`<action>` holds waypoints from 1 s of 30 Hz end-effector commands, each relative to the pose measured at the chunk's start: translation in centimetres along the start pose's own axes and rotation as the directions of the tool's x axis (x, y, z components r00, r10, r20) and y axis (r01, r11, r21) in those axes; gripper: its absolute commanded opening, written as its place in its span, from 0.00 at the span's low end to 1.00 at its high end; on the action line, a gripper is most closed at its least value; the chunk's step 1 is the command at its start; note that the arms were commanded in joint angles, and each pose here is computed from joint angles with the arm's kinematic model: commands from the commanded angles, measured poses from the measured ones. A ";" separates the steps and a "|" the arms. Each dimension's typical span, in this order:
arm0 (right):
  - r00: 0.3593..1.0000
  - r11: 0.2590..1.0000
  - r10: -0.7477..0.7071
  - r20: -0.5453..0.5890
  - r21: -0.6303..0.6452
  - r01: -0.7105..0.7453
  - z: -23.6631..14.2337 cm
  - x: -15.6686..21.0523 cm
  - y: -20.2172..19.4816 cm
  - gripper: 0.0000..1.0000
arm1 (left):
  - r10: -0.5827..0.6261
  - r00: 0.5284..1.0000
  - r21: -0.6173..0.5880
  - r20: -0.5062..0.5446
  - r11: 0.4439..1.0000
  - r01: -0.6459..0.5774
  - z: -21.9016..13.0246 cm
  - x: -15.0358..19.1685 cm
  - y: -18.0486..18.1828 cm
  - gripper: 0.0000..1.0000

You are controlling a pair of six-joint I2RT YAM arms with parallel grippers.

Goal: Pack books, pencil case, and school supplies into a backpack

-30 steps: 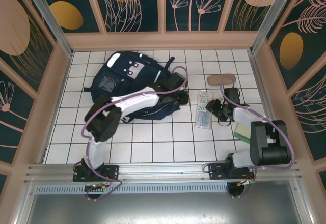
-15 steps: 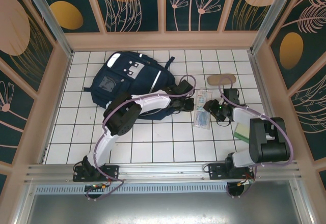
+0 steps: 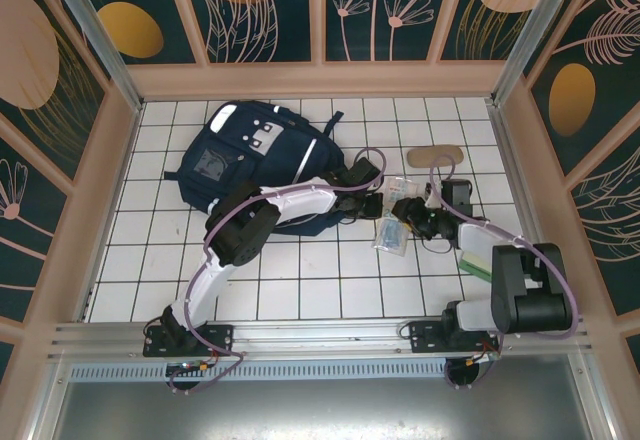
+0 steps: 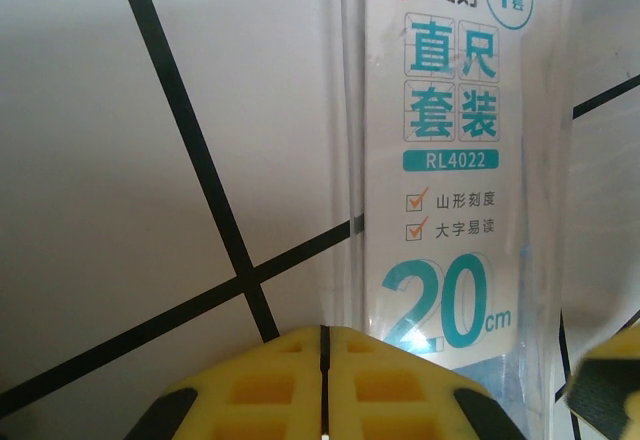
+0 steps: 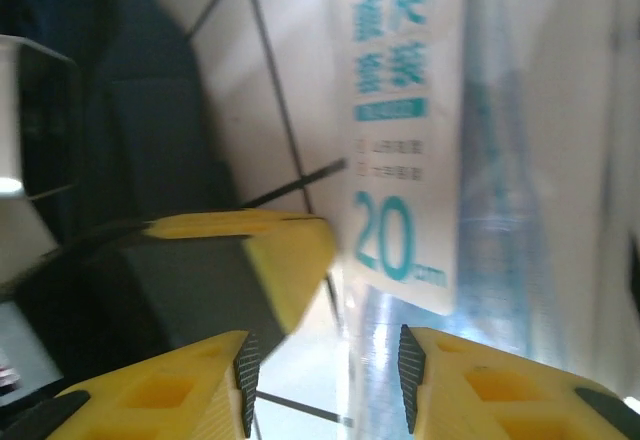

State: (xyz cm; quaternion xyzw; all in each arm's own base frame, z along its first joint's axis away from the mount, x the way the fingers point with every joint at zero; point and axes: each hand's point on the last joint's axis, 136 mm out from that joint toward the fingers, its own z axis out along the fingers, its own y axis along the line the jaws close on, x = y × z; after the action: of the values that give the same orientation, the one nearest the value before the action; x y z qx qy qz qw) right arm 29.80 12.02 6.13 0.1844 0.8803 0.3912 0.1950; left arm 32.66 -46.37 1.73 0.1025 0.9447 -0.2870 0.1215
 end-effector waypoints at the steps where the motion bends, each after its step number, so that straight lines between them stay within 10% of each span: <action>1: 0.999 0.999 -0.005 0.054 0.044 0.003 -0.8 -1.1 0.2 0.45 | -0.019 0.998 -0.030 -0.057 0.999 0.017 1.5 2.3 1.2 0.08; 13: 0.990 0.935 0.005 0.137 0.351 -0.054 -2.1 -2.2 -6.0 0.46 | 0.008 1.000 -0.029 0.000 1.000 -0.008 -0.7 0.4 -0.3 0.09; 30: 0.997 0.988 -0.024 -0.069 0.148 0.034 2.8 1.1 -2.2 0.43 | -0.016 0.998 -0.004 -0.064 1.000 0.016 1.3 2.0 0.3 0.09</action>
State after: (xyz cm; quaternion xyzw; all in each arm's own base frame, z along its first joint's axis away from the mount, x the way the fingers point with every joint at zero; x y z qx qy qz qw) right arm 30.81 8.83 2.41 0.2233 0.9178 0.2673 0.1908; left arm 32.54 -46.42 1.86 0.1019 0.9449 -0.2858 0.1226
